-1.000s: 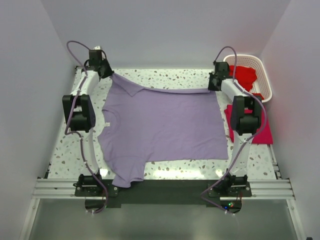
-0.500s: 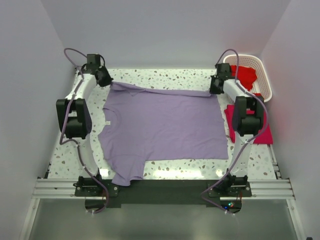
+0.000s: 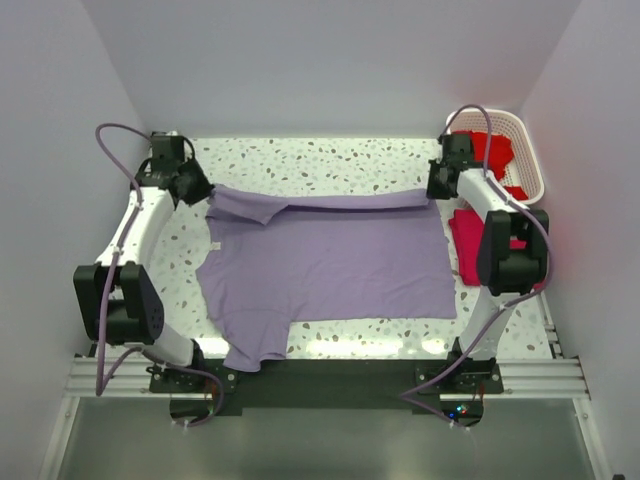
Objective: Fold and stack the t-shirts
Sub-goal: Fold the tshirt
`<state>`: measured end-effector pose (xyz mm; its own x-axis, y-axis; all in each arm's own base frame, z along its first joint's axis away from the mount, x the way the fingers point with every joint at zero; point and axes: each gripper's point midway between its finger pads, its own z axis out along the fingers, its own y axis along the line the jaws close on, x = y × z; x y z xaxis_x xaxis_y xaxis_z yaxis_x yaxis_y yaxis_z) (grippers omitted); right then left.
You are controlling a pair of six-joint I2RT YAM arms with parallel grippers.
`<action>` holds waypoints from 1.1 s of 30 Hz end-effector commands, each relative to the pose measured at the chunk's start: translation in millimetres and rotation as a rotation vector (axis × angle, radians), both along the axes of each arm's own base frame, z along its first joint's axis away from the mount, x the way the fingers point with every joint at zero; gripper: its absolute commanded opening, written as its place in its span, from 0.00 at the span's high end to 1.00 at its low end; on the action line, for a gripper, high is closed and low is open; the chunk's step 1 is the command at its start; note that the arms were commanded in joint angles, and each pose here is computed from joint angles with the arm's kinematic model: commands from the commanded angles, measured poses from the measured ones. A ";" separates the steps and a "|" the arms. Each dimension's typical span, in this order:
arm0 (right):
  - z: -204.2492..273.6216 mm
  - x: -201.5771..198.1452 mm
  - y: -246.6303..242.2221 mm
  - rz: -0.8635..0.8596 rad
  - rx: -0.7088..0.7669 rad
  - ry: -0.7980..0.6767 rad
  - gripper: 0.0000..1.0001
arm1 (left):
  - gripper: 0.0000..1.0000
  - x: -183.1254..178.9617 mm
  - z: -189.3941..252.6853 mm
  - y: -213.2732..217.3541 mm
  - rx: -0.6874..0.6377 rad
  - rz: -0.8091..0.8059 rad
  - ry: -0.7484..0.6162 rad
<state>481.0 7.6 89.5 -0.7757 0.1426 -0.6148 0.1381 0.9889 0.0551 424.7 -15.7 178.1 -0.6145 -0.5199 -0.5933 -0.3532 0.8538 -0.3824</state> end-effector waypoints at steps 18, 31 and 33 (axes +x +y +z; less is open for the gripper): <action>-31.9 -56.8 -6.2 -0.079 0.025 0.105 1.00 | 1.00 -67.4 -53.7 4.1 -0.012 0.036 0.123; -51.0 -67.0 -15.4 -0.153 -0.006 0.181 0.83 | 1.00 -76.0 -77.9 1.5 -0.001 -0.015 0.180; -45.3 -69.3 -19.8 -0.171 -0.026 0.180 0.73 | 1.00 -78.7 -80.2 -0.2 0.001 -0.043 0.192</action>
<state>411.0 2.0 31.1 -0.8606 0.2408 -0.4487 0.2518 0.9671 0.0359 343.5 -15.8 98.9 -0.7258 -0.5155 -0.4554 -0.4181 0.8564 -0.3031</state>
